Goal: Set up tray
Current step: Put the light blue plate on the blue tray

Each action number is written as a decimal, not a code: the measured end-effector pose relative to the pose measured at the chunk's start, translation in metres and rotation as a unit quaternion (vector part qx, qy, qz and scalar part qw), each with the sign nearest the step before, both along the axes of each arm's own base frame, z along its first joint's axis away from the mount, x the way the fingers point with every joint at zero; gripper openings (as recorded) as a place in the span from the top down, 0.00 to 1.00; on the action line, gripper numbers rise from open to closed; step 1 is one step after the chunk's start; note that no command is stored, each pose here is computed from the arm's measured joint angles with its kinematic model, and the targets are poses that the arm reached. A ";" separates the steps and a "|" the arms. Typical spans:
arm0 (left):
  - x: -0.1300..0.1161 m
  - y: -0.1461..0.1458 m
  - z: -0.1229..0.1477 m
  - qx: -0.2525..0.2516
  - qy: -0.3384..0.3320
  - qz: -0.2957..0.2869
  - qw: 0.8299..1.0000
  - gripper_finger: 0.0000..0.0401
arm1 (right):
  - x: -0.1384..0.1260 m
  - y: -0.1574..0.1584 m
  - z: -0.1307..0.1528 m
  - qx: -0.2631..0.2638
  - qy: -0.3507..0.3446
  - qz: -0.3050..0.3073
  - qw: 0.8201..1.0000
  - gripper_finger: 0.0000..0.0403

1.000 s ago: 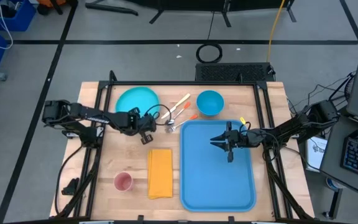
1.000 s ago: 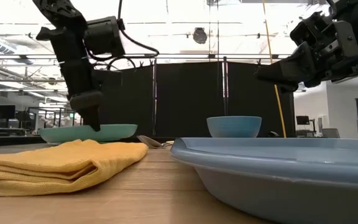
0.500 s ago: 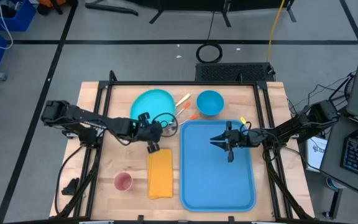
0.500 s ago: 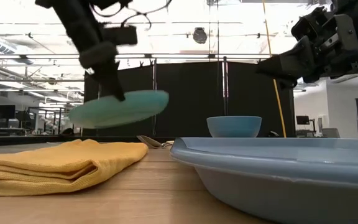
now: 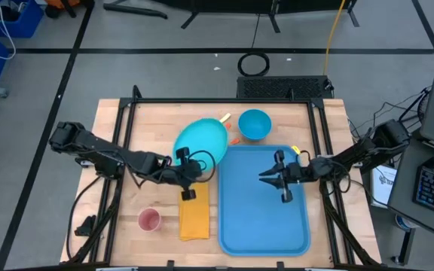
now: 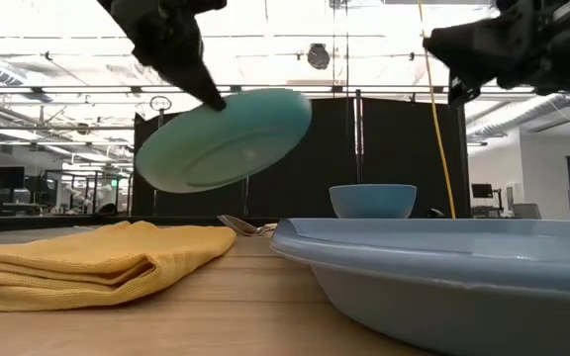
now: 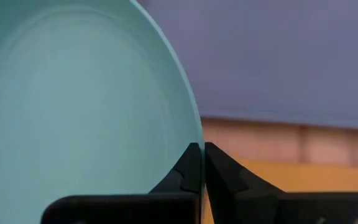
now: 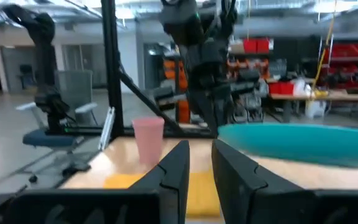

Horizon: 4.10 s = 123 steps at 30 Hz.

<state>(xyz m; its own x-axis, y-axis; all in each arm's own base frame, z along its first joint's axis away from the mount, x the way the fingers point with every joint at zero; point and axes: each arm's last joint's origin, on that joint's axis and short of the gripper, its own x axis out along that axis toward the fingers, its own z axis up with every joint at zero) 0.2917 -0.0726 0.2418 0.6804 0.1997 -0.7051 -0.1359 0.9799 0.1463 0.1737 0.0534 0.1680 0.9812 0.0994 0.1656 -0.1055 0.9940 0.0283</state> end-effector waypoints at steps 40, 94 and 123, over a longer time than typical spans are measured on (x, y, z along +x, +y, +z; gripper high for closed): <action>0.116 -0.094 -0.039 0.053 0.056 -0.246 0.966 0.99 | -0.021 0.020 0.026 -0.025 -0.097 0.059 0.993 0.85; 0.161 -0.065 -0.083 -0.062 -0.016 -0.354 0.933 0.97 | -0.019 0.020 0.022 -0.034 -0.077 0.056 0.995 0.85; 0.163 -0.068 -0.080 -0.079 -0.037 -0.346 0.934 0.78 | -0.019 0.020 0.021 -0.036 -0.071 0.056 0.995 0.85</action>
<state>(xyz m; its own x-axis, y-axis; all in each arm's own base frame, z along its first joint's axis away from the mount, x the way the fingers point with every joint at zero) 0.4549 -0.1407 0.1622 0.6563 -0.4079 -0.6347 0.5339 0.8455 0.0086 0.1545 0.0739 0.1890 0.9300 0.2242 0.2912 -0.2144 0.9745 -0.0655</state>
